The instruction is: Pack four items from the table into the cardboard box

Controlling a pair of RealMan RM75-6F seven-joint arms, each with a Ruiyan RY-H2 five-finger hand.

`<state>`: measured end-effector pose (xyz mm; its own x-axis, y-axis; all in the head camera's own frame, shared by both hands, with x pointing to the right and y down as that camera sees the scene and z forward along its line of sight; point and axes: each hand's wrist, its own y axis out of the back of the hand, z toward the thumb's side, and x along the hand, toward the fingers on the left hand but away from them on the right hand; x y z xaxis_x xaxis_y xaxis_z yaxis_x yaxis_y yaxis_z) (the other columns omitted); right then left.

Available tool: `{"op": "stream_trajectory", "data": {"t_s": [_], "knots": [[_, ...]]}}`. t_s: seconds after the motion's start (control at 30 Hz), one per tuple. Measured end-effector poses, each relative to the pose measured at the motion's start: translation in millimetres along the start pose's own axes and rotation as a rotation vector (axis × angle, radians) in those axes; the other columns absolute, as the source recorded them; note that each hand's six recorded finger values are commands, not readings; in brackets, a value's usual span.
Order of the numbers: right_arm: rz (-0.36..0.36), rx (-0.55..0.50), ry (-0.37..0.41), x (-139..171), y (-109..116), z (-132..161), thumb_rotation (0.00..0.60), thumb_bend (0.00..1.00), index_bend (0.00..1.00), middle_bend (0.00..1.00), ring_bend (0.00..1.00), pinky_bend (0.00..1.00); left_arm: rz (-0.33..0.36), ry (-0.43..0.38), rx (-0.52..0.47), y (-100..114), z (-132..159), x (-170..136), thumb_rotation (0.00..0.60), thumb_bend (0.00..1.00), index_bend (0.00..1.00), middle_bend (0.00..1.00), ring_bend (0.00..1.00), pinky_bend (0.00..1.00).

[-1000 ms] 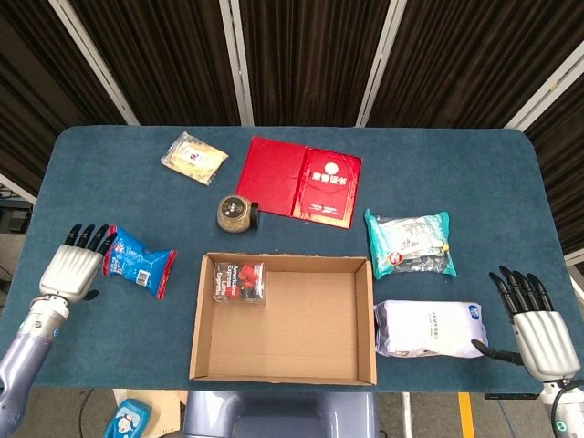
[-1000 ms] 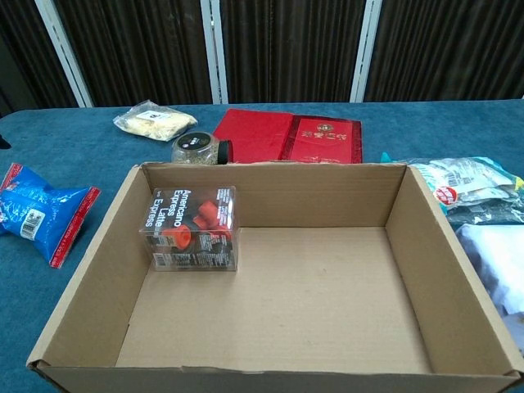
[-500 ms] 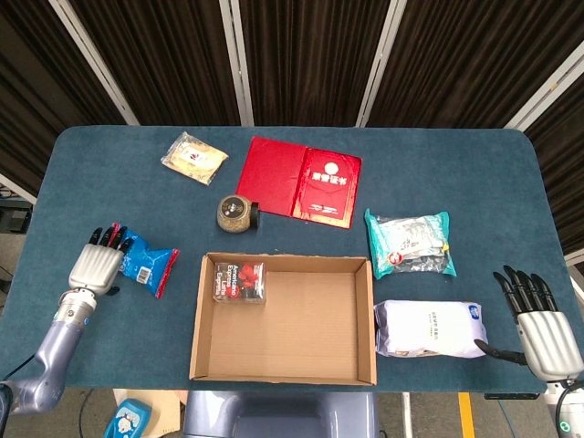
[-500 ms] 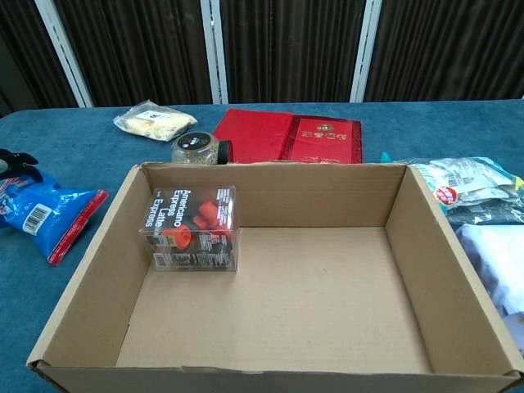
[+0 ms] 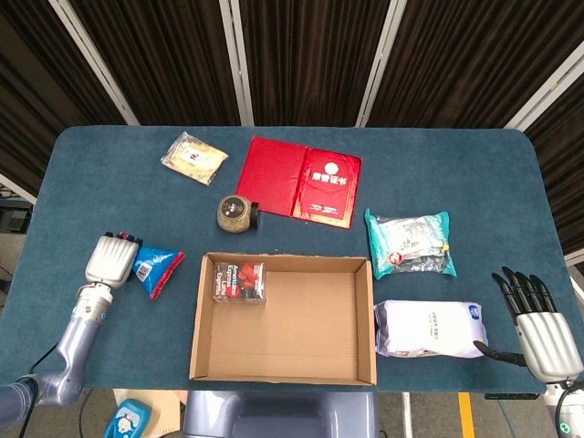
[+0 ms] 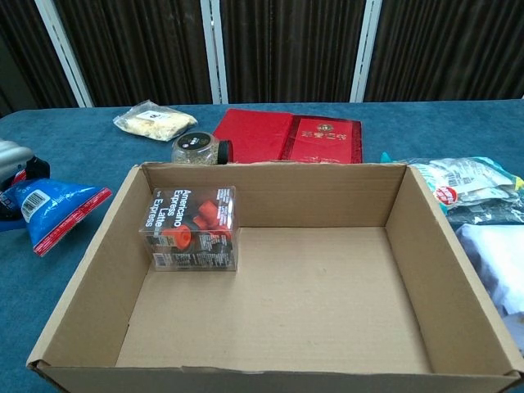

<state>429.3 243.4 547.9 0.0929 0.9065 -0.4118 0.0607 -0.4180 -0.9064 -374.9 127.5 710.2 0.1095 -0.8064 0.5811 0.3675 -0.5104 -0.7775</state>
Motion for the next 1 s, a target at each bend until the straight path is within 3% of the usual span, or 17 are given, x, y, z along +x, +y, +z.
{"op": "stream_trajectory", "data": {"t_s": [0.3,0.57,0.83,1.0], "knots": [[0.000,0.000,-0.001,-0.2,0.0,-0.2,0.600,0.03,0.00,0.00,0.00,0.00,0.118,-0.017,-0.043,25.0,-4.6,-6.3,0.600,0.56,0.71,0.56,0.54,0.46],[0.001,0.003,0.002,-0.7,-1.2,1.7,0.600,0.03,0.00,0.00,0.00,0.00,0.250,-0.091,-0.157,90.0,4.6,-22.5,0.600,0.54,0.71,0.56,0.54,0.46],[0.002,0.006,0.001,-1.1,-1.8,1.9,0.600,0.03,0.00,0.00,0.00,0.00,0.363,-0.291,-0.296,165.2,58.8,-58.9,0.600,0.51,0.70,0.56,0.54,0.46],[-0.002,0.006,0.000,-0.8,-0.8,1.3,0.600,0.03,0.00,0.00,0.00,0.00,0.372,-0.412,-0.290,183.4,99.6,-76.8,0.600,0.45,0.67,0.52,0.51,0.45]]}}
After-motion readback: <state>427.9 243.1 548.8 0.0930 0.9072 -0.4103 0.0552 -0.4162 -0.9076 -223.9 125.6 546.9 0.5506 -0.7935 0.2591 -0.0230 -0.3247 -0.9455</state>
